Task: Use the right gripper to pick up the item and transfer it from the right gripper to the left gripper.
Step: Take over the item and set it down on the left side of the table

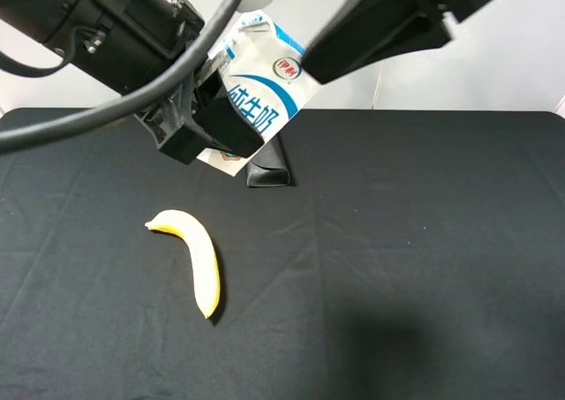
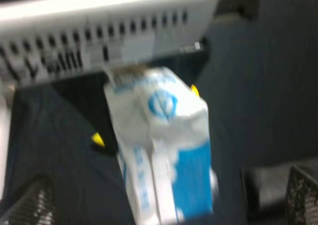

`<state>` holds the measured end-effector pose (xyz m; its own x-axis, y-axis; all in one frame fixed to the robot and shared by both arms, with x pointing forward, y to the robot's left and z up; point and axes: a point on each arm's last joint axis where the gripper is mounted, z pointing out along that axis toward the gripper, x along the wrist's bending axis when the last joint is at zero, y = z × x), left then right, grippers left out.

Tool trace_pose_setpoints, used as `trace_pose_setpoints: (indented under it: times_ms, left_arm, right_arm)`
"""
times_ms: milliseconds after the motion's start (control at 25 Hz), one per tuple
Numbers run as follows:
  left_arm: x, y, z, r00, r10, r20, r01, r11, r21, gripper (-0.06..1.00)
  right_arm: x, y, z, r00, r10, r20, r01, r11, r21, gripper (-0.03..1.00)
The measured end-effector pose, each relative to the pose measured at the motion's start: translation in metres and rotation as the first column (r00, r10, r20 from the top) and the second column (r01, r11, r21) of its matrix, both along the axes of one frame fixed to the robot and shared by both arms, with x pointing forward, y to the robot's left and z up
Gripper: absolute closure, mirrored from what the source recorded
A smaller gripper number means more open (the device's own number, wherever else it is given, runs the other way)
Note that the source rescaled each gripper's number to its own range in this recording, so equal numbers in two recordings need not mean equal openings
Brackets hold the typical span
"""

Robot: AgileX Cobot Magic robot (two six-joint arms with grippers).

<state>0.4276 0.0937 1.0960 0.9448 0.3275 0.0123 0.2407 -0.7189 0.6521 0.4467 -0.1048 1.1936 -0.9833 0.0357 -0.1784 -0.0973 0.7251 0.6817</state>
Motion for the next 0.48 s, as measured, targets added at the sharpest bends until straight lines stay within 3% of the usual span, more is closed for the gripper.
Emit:
trace_pose_setpoints:
  times_ms: [280,480]
  left_arm:
    - [0.000,0.000,0.000,1.000,0.000,0.000,0.000,1.000,0.000,0.94]
    - [0.000,0.000,0.000,1.000,0.000,0.000,0.000,1.000,0.000,0.94]
  right_arm:
    - [-0.011,-0.022,0.014,0.986,-0.164,0.037,0.166,0.985,-0.047,-0.03]
    - [-0.019,-0.037,0.024,0.945,-0.326,0.022,0.327,0.944,-0.044,-0.03]
